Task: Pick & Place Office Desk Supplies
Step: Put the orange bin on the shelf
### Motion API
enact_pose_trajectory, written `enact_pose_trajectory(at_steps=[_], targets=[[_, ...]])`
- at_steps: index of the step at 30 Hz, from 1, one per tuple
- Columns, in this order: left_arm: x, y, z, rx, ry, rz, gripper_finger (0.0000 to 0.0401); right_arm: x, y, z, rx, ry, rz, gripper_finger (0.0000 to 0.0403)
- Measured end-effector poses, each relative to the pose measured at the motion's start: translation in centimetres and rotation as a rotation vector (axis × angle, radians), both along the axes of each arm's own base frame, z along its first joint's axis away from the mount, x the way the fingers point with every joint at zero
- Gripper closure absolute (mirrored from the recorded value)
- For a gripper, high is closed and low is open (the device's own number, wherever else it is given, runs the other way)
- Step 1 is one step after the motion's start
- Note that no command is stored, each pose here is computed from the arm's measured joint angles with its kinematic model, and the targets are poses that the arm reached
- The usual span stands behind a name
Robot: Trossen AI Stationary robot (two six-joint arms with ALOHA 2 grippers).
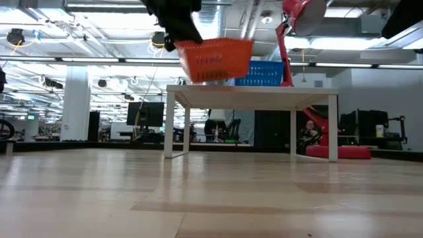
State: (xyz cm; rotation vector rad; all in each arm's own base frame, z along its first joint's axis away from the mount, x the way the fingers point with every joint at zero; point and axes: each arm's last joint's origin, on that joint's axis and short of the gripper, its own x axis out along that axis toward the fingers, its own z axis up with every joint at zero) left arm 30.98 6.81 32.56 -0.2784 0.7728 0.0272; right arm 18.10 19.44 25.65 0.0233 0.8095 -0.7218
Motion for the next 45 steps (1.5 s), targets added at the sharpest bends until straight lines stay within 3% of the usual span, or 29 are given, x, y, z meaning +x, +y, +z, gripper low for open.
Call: enact_pose_trajectory(at_steps=[7,28,45], targets=[[-1.4,3.9,-0.3,-0.017,0.026,0.062,0.0401,0.1,-0.1,0.0,0.003,-0.006,-0.005,0.029],[-3.9,8.8,-0.4,0.097,0.045,0.116,0.0401,0.4,-0.2,0.0,-0.01,-0.023,-0.002,0.029],[-2.2,11.4,-3.2,0.119,0.062,0.091,0.0394,1.7,-0.9,-0.1,-0.001,-0.018,-0.017,0.029]])
